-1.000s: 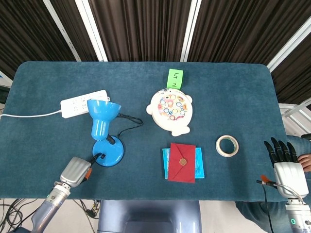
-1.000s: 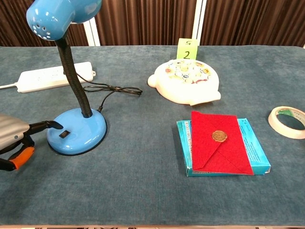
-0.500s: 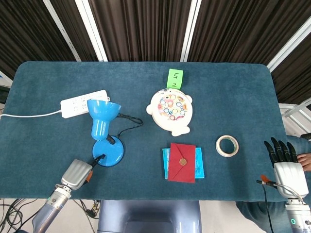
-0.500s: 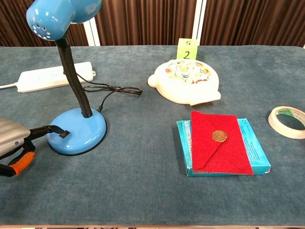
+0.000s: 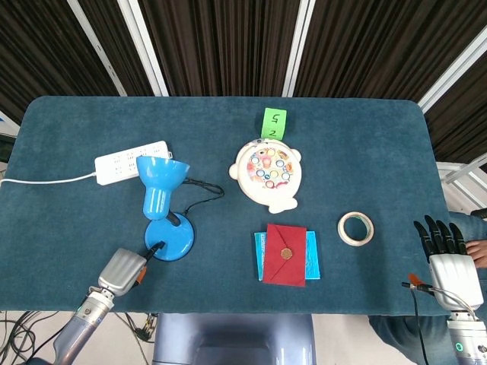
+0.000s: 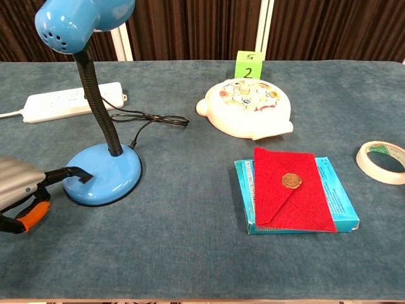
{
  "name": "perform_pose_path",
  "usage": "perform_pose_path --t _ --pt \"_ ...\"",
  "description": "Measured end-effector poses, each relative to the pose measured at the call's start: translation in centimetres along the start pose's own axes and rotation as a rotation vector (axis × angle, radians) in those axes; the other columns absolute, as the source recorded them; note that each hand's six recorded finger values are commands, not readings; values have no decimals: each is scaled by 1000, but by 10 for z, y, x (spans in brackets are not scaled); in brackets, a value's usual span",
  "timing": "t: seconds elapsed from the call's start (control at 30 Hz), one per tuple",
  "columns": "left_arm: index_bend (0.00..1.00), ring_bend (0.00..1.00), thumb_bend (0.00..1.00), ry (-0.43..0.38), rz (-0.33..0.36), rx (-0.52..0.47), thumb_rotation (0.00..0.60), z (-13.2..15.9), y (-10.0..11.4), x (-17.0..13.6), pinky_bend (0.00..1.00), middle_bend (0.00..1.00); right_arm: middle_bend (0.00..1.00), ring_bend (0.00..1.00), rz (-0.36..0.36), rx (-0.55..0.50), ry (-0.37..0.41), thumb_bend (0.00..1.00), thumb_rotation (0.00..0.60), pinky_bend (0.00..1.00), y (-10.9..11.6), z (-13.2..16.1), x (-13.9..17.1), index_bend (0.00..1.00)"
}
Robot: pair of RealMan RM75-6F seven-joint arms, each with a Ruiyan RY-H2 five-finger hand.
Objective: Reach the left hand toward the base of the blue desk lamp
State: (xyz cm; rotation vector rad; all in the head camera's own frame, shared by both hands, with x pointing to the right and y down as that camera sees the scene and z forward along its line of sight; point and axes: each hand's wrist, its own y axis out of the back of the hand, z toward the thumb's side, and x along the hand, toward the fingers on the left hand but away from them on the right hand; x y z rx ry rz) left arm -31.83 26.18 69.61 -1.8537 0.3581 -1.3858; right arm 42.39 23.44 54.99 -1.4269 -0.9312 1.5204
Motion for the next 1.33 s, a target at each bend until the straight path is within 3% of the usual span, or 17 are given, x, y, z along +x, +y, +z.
perform_pose_path --t 0.27,0.33,0.4,0.6,0.7,0.77,0.9,1.13,1.33 --pt "109 790 649 10 -29 0 600 -3 -5 2 843 720 18 40 0 0 -1 134 600 0 0 0 0 74" --pt "119 716 607 19 -12 9 600 -5 -2 2 813 659 18 40 0 0 -1 133 600 0 0 0 0 74" --pt "130 589 519 33 19 28 600 -8 4 2 717 552 18 40 0 1 0 134 600 0 0 0 0 74" --pt "119 199 306 115 213 57 600 -21 44 -13 417 240 18 40 5 -1 5 134 600 0 -1 1 0 74" --pt "113 99 234 169 312 15 600 -32 69 -31 303 177 18 40 19 -7 11 134 600 0 -2 1 1 74" --pt "112 81 198 202 342 -29 600 -42 81 -44 260 166 18 40 19 -8 12 134 600 0 -2 1 1 74" --pt "111 48 170 270 333 -90 600 -65 91 -68 151 151 18 40 17 -7 9 133 600 0 -1 1 1 74" --pt "96 40 168 362 240 -202 600 -95 79 -85 121 131 18 40 12 -2 14 133 600 0 -1 1 0 74" --pt "97 40 169 373 252 -209 600 -102 82 -87 121 132 18 40 10 -4 16 133 600 0 -1 1 0 74"
